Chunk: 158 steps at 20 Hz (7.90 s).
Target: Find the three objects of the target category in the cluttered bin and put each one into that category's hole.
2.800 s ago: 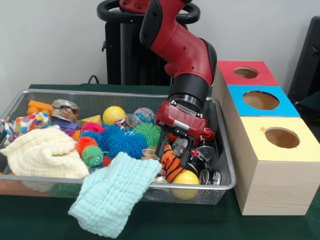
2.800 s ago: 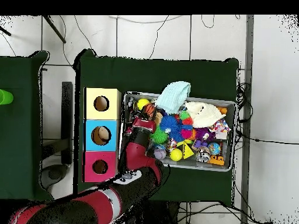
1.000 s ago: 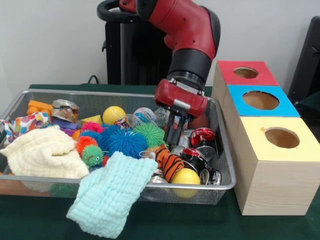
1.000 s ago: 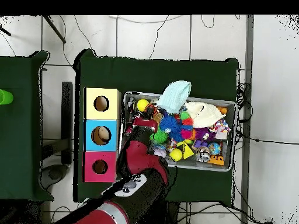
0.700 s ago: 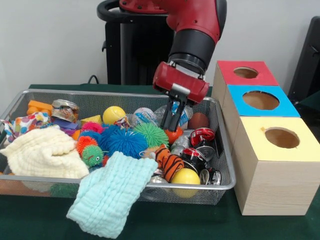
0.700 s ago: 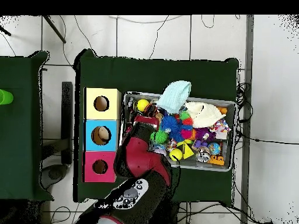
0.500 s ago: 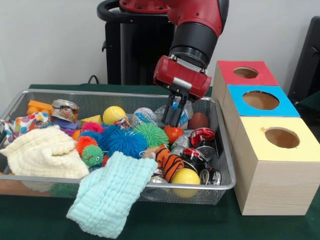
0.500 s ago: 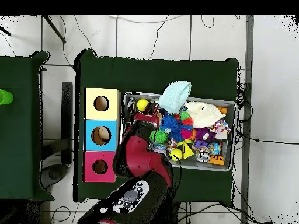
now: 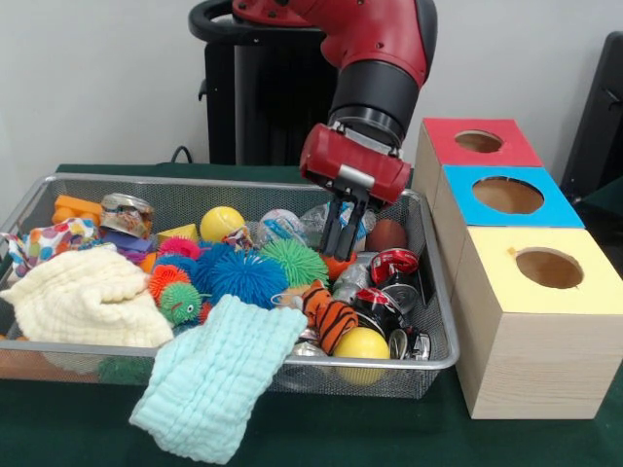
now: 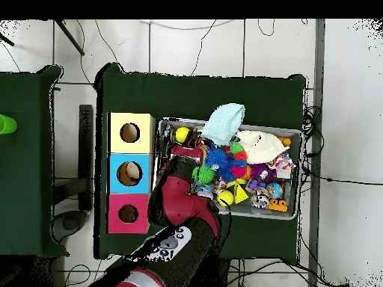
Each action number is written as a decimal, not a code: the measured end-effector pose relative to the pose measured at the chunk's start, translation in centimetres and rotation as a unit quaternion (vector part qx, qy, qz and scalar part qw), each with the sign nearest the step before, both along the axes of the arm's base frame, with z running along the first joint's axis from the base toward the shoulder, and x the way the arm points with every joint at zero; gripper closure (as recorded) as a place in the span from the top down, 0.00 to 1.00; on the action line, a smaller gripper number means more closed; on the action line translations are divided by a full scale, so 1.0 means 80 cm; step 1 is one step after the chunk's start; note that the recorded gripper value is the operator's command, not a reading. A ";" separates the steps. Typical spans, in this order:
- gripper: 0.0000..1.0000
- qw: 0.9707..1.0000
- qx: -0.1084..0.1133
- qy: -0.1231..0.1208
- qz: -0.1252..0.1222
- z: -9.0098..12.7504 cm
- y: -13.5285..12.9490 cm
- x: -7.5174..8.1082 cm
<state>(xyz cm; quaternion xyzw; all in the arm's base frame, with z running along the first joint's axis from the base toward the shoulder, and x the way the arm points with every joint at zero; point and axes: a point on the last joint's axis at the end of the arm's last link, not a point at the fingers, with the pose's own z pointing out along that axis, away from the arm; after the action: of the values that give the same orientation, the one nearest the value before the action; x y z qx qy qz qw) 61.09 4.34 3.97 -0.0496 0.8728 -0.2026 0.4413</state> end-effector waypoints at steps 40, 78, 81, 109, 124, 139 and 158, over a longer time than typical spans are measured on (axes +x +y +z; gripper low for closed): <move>1.00 0.999 -0.019 0.004 0.034 -0.090 -0.020 -0.047; 1.00 0.998 0.004 -0.042 0.036 -0.092 -0.012 -0.098; 1.00 0.999 0.010 -0.035 0.031 -0.102 -0.012 -0.098; 1.00 0.999 0.020 0.001 -0.027 -0.135 -0.039 -0.060; 1.00 0.995 0.026 0.054 -0.081 -0.125 0.001 -0.049; 1.00 0.993 0.026 0.061 -0.093 -0.118 0.017 -0.028; 0.00 0.994 0.025 0.057 -0.089 -0.120 0.019 -0.020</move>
<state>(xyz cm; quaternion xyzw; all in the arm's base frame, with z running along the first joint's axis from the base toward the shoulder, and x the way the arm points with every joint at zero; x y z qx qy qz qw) 59.49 5.82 -5.60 0.0274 0.9023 -0.2159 0.3721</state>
